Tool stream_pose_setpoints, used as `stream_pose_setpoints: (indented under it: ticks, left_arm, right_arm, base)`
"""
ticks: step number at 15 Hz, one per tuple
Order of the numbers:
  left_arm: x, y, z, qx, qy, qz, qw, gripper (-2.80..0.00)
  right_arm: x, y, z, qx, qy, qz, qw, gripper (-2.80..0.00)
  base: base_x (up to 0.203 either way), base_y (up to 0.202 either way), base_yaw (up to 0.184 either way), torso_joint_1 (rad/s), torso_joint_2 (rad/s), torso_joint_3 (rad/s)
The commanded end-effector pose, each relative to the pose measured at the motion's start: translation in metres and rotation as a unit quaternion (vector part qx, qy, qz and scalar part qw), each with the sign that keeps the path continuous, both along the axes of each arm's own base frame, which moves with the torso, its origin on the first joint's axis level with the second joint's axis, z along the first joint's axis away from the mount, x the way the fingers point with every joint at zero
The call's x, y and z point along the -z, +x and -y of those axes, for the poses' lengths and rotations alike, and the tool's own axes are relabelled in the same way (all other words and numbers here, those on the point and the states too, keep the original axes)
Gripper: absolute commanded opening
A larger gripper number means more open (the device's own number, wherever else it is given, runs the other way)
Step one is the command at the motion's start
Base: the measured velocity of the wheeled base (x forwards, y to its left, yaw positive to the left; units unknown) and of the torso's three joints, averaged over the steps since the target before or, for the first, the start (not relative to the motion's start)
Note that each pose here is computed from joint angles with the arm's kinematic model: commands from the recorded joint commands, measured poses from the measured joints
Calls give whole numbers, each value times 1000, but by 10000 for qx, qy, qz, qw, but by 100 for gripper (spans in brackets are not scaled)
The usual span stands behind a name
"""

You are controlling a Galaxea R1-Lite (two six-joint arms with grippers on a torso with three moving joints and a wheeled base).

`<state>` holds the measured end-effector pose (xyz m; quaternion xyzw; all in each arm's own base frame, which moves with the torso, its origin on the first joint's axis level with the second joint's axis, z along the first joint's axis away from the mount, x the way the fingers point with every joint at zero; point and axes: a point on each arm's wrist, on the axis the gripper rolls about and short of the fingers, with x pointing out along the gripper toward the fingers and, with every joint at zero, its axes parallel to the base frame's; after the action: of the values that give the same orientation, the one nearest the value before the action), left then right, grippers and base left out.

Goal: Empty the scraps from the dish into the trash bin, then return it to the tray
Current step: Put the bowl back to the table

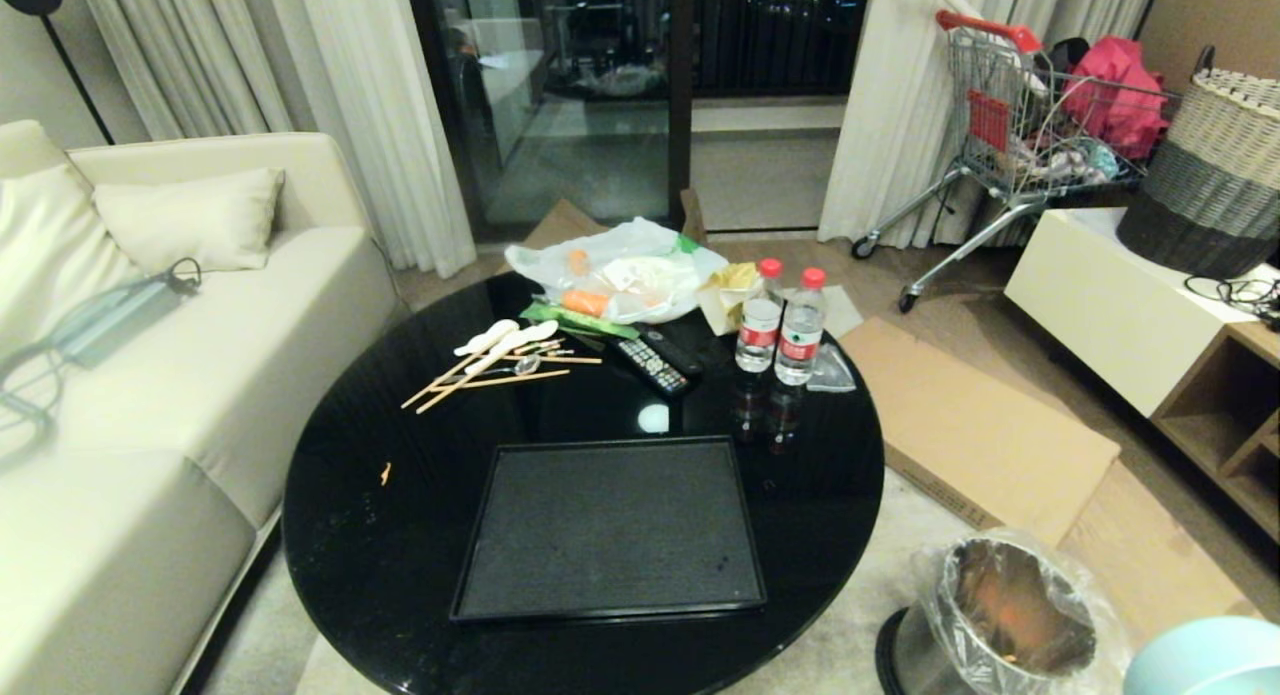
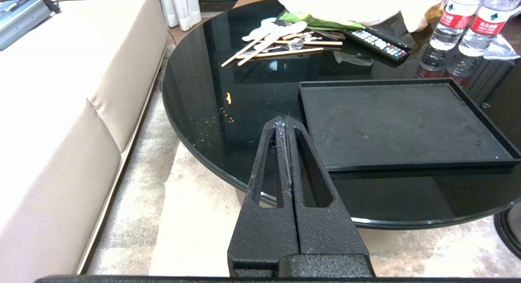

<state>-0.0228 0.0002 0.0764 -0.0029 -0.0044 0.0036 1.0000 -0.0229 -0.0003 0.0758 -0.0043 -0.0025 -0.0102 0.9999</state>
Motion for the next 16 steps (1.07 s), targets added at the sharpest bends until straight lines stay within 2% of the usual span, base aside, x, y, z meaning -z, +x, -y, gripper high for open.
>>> stream_pose_setpoints:
  ticks: [1,16]
  left_arm:
    - [0,0,0,-10,-10,2,10000,-280]
    - [0,0,0,-10,-10,2,10000,-280]
  right_arm:
    - [0,0,0,5,7,-2,10000,-280]
    - [0,0,0,-18,-102,-20,9999,-280]
  base:
    - [0,0,0,0,0,0]
    - [0,0,0,0,0,0]
